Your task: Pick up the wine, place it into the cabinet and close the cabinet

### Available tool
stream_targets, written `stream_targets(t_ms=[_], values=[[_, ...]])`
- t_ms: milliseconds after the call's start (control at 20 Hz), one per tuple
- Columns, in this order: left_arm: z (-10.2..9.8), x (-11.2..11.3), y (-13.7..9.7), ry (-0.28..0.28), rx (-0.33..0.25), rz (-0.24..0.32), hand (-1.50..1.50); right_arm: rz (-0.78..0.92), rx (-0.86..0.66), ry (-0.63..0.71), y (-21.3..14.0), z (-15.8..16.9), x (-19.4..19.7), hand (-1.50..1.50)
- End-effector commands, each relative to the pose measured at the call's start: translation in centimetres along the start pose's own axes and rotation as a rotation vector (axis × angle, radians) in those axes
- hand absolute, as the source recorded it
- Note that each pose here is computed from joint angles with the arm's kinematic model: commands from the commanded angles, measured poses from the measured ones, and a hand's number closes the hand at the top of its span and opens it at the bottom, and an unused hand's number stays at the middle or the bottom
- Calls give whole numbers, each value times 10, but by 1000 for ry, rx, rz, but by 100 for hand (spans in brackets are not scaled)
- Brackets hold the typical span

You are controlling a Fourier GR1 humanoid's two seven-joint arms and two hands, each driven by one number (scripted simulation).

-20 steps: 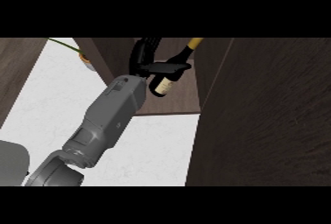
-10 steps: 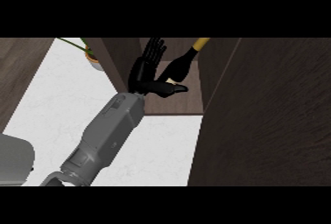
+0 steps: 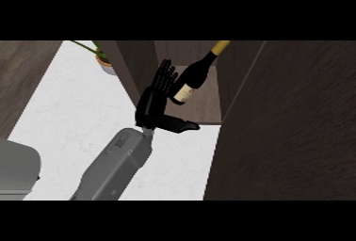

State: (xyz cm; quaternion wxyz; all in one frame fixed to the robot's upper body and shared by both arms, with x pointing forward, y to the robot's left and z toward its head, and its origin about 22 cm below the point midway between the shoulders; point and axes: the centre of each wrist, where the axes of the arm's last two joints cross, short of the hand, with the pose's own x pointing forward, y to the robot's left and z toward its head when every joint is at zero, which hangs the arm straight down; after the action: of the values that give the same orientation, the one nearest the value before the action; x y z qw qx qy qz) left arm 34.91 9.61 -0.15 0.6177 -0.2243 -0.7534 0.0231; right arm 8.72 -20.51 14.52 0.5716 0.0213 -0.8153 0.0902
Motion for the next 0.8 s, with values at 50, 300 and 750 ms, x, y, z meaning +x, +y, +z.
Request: stream_targets(t_ms=[50, 300, 750], values=[[40, -5, 4, 7, 14, -4, -150, -114, 26, -43, -3, 12, 55, -150], [71, 13, 7, -5, 24, 59, -150, -85, 22, -35, -3, 14, 59, -150], [139, 25, 48, -33, 52, 86, -150, -71, 179, -10, -2, 11, 55, -150]])
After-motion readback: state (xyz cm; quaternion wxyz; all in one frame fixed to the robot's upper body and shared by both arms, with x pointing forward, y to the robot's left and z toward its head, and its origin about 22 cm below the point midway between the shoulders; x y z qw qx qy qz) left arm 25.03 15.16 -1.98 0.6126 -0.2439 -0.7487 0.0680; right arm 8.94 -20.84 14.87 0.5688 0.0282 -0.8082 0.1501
